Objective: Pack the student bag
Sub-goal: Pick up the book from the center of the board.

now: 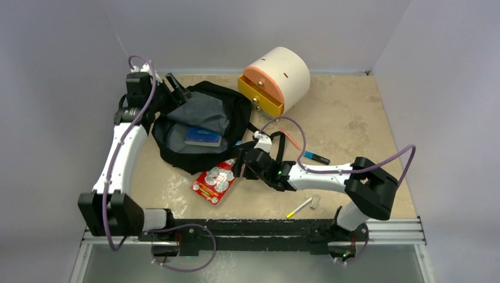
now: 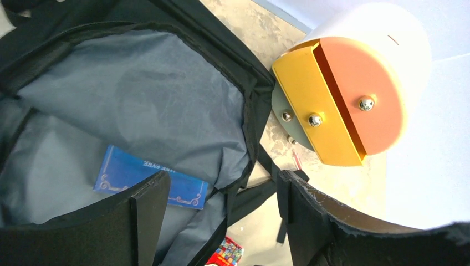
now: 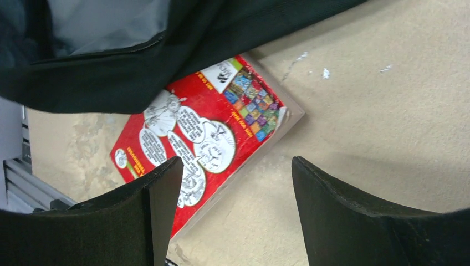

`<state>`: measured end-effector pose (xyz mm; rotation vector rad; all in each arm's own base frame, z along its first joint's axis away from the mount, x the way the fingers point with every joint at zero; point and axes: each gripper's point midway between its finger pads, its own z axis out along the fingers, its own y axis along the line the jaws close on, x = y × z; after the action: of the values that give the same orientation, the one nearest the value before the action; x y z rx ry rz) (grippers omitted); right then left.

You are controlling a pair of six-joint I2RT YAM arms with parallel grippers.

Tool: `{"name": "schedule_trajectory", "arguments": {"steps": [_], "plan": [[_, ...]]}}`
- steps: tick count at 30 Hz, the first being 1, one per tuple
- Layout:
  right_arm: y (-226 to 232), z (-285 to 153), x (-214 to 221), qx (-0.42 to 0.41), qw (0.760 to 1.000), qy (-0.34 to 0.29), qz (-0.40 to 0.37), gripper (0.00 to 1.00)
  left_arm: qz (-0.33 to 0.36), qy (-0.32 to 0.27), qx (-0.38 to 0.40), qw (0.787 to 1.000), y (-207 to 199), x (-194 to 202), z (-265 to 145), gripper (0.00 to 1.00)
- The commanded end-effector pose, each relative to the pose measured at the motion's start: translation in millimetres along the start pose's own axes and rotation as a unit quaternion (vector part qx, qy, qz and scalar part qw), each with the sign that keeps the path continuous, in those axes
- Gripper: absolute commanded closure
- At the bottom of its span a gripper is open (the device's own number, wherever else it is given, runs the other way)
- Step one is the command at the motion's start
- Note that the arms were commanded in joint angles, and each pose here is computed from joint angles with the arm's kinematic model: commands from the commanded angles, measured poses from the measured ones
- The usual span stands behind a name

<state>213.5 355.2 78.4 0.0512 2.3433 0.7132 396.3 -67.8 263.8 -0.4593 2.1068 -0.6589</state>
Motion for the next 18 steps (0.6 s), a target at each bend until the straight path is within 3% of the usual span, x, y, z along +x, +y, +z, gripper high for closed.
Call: {"name": "schedule_trajectory", "arguments": {"steps": [1,13,18], "plan": [[17,2,-7,-0.021,0.999,0.006,0.044,0.27,0.032,-0.047,-0.038,0.998,13,4,-16,0.29],[-1,35,5,0.040,0.998,0.009,0.046,0.31,0.044,-0.023,-0.037,0.998,18,32,-31,0.25],[-11,43,3,0.063,0.996,-0.003,0.060,0.47,0.049,-0.019,-0.034,0.998,16,38,-35,0.25]]}}
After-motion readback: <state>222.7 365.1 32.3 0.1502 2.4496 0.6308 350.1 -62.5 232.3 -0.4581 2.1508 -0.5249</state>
